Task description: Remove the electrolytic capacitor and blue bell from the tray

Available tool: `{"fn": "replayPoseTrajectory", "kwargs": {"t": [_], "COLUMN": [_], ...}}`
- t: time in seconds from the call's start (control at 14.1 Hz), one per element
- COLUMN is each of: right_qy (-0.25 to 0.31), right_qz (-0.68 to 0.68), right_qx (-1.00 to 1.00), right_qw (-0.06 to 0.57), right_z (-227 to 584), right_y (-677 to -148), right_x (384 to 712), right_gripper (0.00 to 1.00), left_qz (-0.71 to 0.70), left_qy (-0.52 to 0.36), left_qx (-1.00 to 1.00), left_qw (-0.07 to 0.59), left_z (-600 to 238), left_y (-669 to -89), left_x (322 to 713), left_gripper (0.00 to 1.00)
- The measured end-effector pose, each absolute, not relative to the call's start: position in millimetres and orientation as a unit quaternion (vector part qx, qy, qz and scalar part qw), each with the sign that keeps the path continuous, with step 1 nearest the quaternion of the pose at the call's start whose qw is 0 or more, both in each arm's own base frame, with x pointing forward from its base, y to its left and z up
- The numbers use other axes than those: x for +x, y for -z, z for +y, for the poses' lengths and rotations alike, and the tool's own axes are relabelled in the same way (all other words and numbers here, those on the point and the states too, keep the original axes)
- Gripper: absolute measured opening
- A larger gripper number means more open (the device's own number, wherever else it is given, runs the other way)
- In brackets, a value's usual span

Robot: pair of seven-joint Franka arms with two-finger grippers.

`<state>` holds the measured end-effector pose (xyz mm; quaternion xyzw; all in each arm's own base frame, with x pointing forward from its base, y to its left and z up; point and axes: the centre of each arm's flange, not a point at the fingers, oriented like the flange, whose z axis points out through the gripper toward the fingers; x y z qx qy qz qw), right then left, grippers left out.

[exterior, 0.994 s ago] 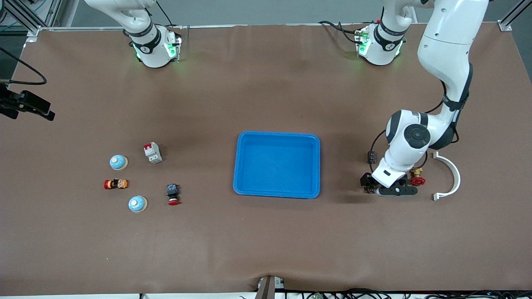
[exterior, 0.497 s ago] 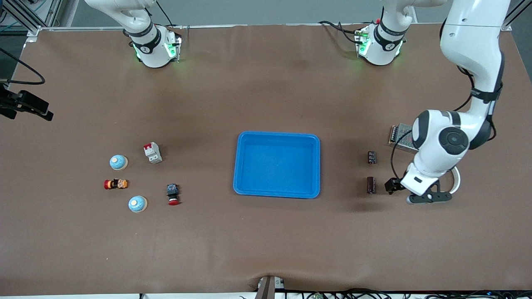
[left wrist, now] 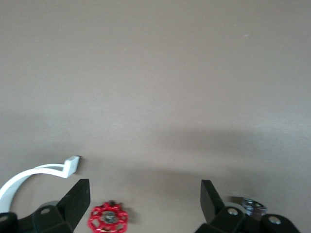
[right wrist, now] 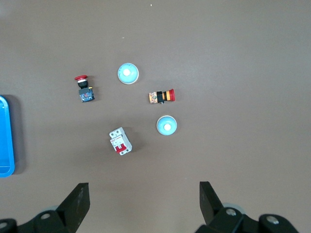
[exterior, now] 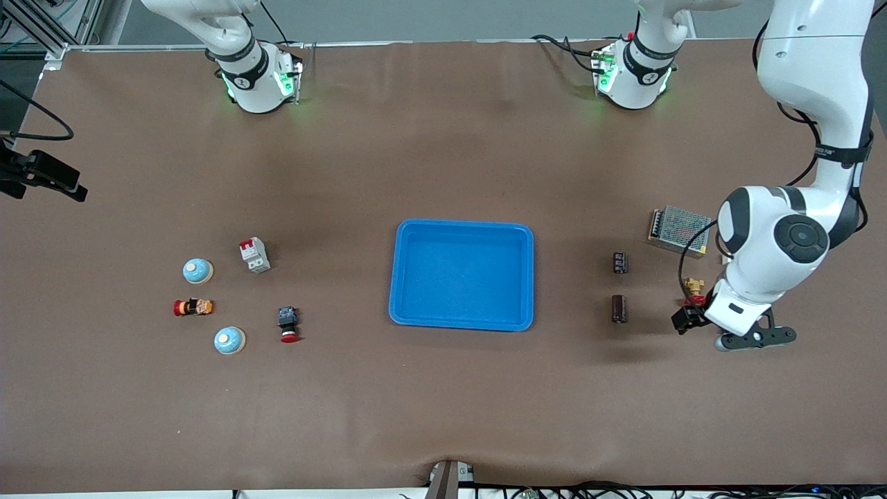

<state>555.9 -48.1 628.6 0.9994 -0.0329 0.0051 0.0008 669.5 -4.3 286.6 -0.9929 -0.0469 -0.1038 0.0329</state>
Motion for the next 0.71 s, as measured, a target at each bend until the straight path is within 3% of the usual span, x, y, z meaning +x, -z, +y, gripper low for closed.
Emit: {"fn": "replayPoseTrajectory", "kwargs": {"t": [0.36, 0.71], "right_qy": [-0.005, -0.006], "right_qz": [-0.016, -0.012], "right_qx": [1.000, 1.000], "right_qw": [0.001, 0.001], "right_z": [-49, -50], "right_y": [-629, -629], "right_x": [556, 556], "right_gripper": [1.00, 1.00], "left_qz": [-0.052, -0.056], "left_qy": [0.086, 0.041], "left_qx": [-0.995, -0.997], "left_qw": [0.030, 0.036], "left_z": [28, 30], "left_y": [-297, -362], "left_x": [665, 646], "left_gripper": [1.00, 1.00]}}
